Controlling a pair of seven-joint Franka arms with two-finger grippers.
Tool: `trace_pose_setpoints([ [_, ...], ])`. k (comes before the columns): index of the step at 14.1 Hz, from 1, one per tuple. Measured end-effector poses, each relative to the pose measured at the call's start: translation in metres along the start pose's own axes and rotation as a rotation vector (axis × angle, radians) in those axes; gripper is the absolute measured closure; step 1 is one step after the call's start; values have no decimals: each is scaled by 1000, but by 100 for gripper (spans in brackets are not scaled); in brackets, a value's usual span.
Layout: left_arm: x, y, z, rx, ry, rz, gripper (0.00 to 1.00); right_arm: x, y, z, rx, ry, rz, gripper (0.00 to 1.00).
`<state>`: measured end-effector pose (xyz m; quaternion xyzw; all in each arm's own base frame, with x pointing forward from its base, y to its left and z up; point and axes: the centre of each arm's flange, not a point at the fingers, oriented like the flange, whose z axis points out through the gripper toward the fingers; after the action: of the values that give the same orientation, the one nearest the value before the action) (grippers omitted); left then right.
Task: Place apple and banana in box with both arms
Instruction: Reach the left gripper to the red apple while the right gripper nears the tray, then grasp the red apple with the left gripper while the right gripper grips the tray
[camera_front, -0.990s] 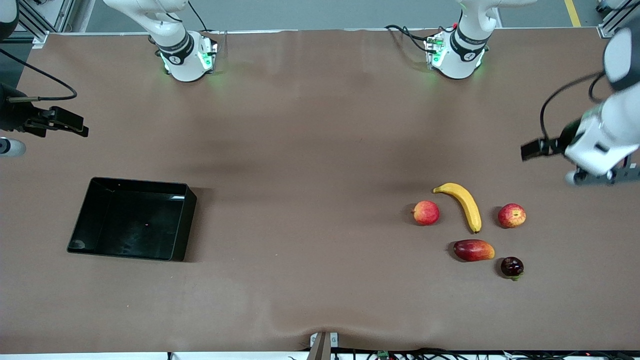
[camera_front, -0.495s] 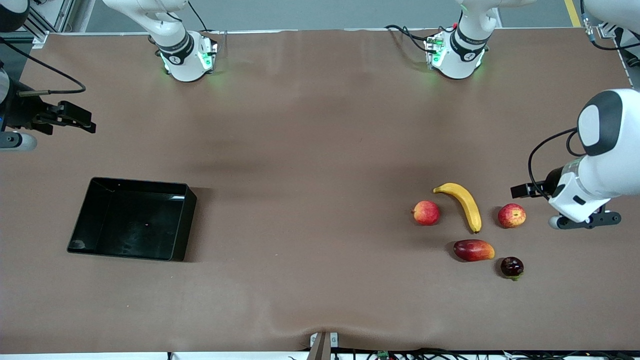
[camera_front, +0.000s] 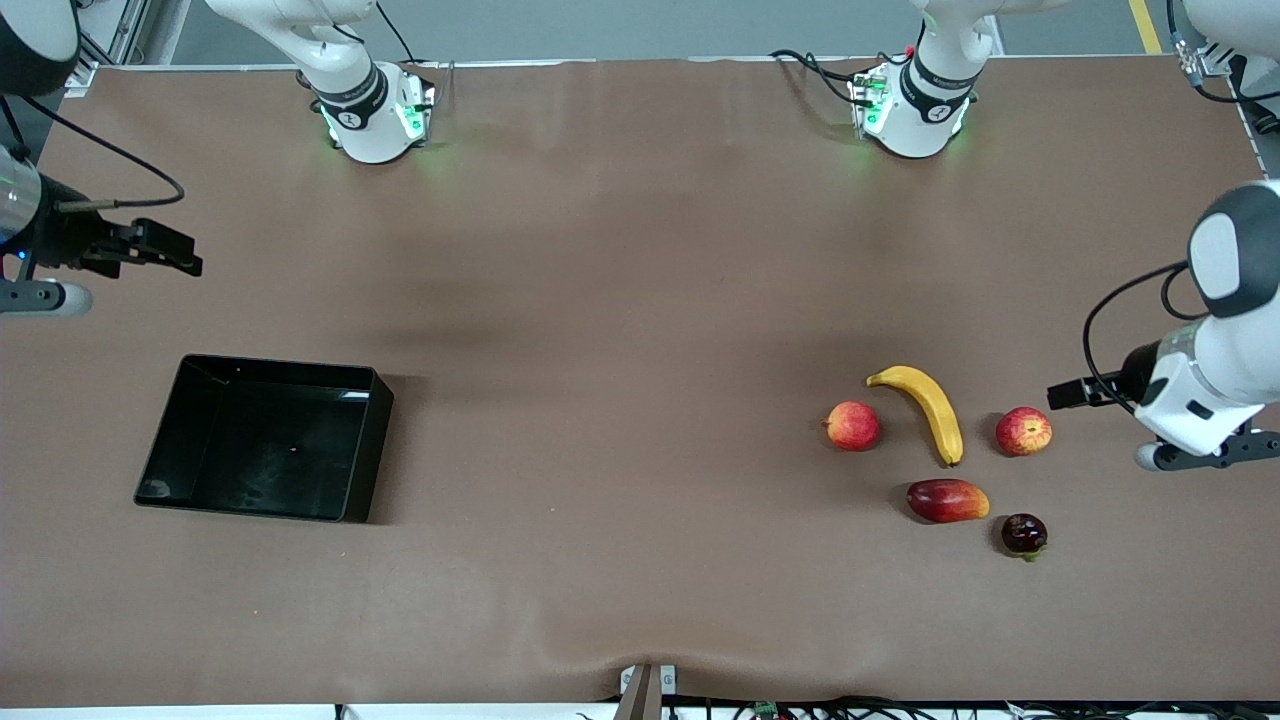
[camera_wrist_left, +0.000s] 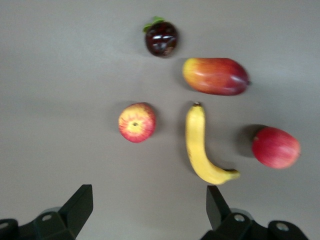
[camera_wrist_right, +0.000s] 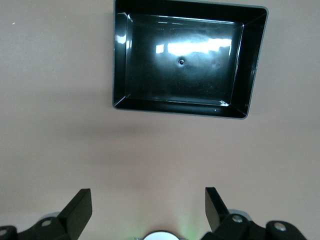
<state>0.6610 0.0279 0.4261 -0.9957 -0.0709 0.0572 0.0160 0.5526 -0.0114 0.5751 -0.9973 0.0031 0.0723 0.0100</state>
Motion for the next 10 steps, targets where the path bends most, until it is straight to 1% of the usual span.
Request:
trace_pose_setpoints([
  [2,20,-16,41,-6,11,-23,0,7,14,22,2,16,9,0],
  [4,36,-20,87,-11,21,-30,0,14,37,51,5,41,-2,0],
  [7,45,-10,144,-13,8,-17,0,24,80,97,1,75,-14,0],
  [10,45,-13,181,18,6,1,0,47,110,134,-63,106,-41,0],
])
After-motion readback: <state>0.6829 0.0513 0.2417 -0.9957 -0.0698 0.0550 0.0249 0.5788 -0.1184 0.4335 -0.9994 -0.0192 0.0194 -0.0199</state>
